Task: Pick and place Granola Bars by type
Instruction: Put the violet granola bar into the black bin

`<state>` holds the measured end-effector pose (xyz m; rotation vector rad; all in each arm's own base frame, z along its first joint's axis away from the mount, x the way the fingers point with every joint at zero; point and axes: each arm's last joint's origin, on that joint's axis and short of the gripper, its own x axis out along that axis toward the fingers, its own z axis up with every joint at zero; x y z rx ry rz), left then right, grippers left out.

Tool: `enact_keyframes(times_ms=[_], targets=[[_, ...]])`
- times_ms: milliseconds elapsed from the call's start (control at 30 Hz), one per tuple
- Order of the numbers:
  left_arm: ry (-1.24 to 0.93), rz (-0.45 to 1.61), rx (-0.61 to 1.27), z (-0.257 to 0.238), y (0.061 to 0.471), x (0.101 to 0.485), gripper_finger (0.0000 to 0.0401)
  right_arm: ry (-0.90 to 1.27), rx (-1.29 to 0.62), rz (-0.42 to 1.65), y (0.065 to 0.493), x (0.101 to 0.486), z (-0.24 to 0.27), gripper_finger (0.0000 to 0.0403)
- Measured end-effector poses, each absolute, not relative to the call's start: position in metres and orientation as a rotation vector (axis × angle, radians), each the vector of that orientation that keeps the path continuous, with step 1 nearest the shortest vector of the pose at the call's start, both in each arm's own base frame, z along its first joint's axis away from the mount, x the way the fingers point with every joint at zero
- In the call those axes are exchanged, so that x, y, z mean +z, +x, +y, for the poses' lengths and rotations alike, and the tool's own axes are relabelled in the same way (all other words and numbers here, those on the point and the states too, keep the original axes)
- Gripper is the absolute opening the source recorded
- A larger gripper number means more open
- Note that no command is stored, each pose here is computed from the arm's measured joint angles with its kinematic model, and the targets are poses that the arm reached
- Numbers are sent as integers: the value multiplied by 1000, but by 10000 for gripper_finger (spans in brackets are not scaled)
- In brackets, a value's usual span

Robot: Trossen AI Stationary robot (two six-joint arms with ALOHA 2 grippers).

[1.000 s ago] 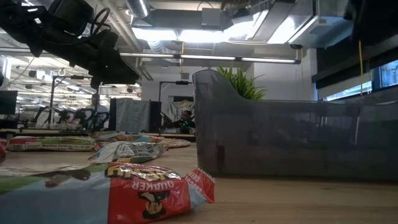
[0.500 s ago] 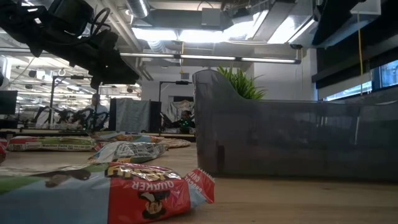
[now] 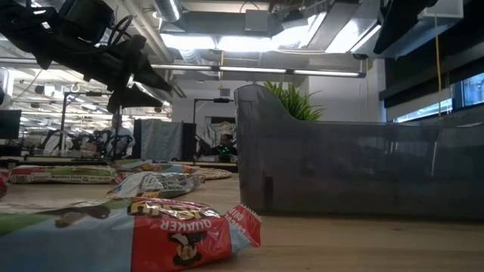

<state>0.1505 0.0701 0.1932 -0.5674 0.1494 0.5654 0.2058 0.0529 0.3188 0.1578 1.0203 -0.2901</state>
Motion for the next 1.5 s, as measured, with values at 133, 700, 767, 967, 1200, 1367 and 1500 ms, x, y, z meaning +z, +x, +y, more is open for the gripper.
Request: enact_keyframes(times_ms=[133,700,767,967,1200,1367,1500], targets=[[-525,146,592,74,150,197,248,122,-284,1023,207,319,50,194],[-195,997,412,99,208,196,242,169,-284,1018,212,318,38,194],[-185,1033,397,101,211,190,242,171,-283,1014,212,318,38,194],[-190,1129,359,103,217,170,242,172,-283,1013,212,318,38,194],[-156,1215,314,105,221,153,242,171,-283,1014,212,318,38,194],[-158,1259,316,106,222,143,241,171,-283,1014,212,318,38,194],[-143,1275,312,105,225,140,226,169,-282,1015,212,318,38,194]])
